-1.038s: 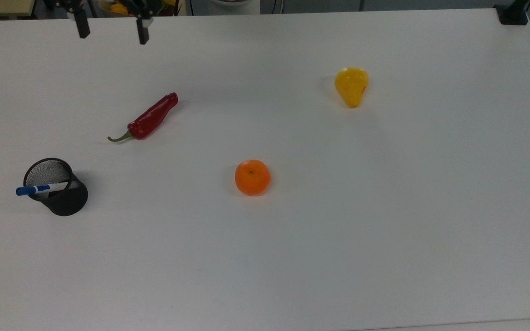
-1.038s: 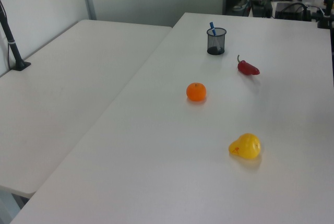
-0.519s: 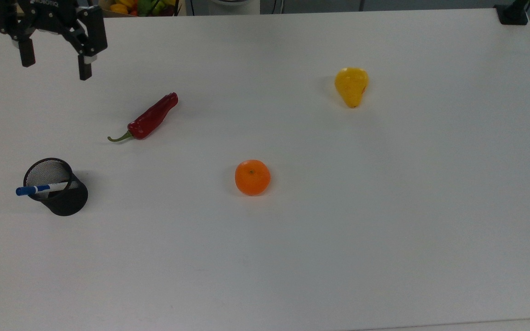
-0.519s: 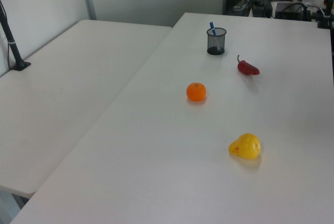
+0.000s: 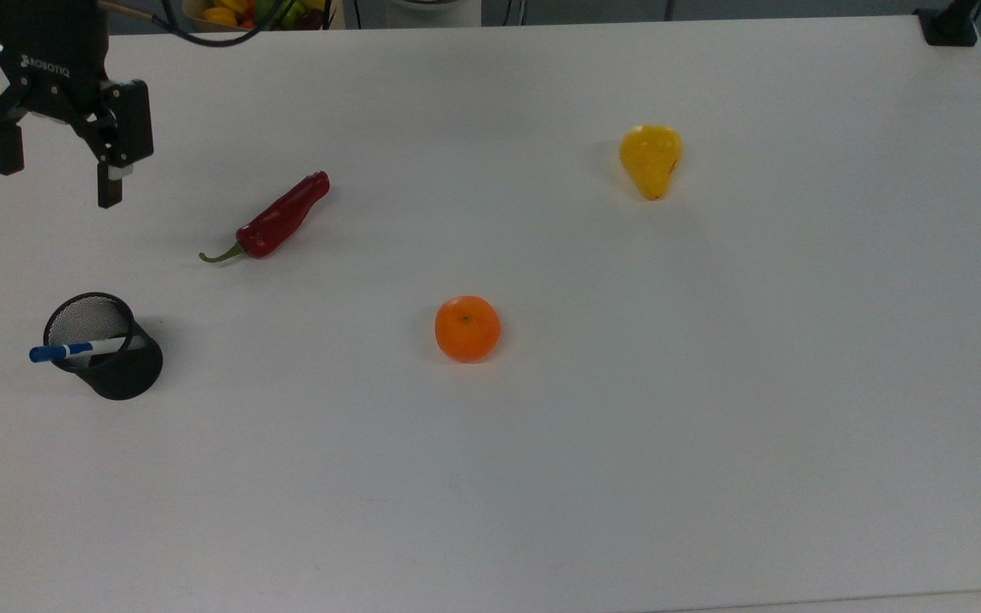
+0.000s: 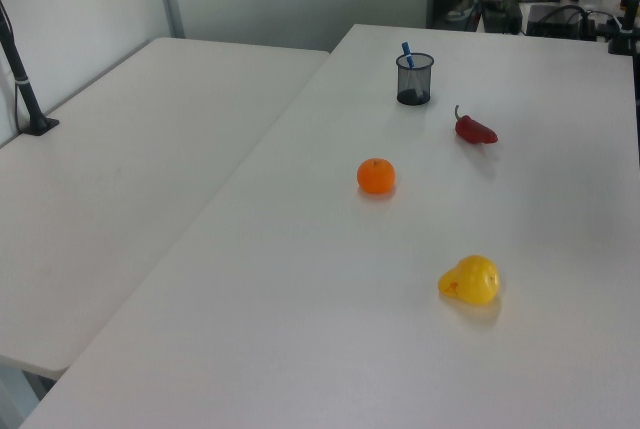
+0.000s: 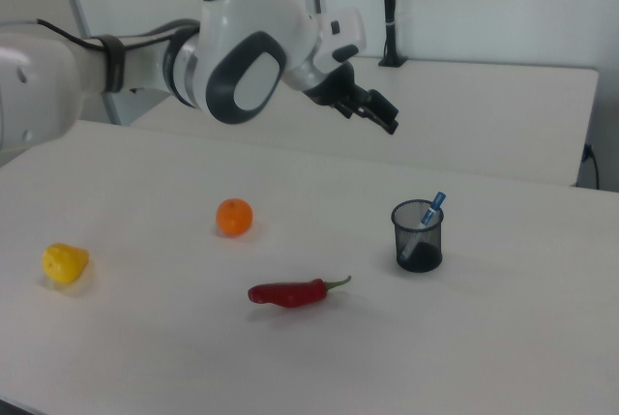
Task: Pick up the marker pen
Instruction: 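Move the gripper over the black mesh pen cup, then lower the gripper onto the marker in the cup and close it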
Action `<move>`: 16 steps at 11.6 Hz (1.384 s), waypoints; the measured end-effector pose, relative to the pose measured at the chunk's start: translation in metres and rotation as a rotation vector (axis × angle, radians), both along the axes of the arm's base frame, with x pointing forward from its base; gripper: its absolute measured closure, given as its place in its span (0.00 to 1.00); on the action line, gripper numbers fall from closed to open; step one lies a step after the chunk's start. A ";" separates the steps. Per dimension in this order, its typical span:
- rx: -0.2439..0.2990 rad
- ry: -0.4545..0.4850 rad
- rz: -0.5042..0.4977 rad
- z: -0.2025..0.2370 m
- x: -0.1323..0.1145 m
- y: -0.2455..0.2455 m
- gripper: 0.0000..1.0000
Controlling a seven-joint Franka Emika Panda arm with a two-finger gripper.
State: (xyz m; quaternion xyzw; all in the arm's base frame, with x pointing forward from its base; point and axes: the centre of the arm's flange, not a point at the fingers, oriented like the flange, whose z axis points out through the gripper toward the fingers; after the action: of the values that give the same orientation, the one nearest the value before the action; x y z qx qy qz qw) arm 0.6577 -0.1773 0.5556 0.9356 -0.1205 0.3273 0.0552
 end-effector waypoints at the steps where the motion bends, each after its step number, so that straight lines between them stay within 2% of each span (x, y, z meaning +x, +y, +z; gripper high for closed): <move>1: -0.007 -0.013 -0.009 -0.011 0.005 -0.004 0.00; 7: -0.031 -0.095 -0.079 -0.080 0.034 -0.024 0.01; 10: -0.040 -0.087 -0.099 -0.100 0.044 -0.039 0.05; 14: -0.049 -0.079 -0.109 -0.114 0.053 -0.049 0.17; 16: -0.057 -0.086 -0.106 -0.122 0.059 -0.048 0.19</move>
State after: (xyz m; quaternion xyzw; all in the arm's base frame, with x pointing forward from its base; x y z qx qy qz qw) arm 0.7169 -0.2258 0.4335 0.9110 -0.1626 0.3673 0.0937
